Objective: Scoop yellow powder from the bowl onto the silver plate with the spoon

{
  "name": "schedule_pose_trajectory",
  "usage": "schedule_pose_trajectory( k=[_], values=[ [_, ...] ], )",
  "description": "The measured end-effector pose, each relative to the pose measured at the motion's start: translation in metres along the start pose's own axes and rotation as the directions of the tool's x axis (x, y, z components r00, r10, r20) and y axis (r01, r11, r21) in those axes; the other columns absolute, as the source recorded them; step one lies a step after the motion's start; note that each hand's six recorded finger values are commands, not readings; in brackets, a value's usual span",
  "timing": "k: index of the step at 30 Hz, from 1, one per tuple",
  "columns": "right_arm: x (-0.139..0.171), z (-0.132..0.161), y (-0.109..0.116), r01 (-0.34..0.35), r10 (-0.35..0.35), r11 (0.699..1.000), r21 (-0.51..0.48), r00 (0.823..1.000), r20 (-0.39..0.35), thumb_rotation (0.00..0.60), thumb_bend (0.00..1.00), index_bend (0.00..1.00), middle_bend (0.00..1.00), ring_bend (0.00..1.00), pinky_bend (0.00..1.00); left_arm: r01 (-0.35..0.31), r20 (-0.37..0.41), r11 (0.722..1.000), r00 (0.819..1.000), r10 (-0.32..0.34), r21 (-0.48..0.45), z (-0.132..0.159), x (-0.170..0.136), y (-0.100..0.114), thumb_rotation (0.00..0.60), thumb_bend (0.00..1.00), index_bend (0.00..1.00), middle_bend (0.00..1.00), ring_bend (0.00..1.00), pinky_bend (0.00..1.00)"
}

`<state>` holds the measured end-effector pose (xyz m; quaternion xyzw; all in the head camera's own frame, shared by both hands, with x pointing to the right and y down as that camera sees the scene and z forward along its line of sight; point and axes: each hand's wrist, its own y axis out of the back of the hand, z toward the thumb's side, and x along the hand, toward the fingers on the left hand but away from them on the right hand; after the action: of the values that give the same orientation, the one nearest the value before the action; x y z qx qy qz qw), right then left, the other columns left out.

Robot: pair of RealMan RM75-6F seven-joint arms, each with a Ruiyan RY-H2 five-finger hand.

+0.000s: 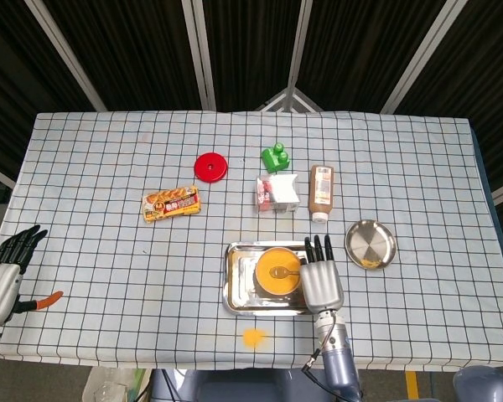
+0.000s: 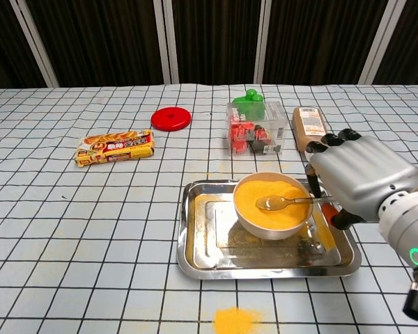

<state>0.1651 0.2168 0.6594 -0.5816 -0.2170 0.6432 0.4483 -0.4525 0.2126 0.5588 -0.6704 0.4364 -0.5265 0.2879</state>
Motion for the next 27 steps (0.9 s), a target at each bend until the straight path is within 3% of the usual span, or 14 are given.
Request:
schedule_pose_trajectory(
  k=[27],
  values=[
    [-0.0014,0.001,-0.0042,-0.009,0.009,1.0,0.005,1.0,0.011,0.6,0.57,0.52,0.12,0.0,0.0,0.0,-0.002,1.0,1.0,0.0,-0.005,-0.0001,0.0003,0.0006,0.6,0.0,0.0,0.0,0.0,0.0]
  ],
)
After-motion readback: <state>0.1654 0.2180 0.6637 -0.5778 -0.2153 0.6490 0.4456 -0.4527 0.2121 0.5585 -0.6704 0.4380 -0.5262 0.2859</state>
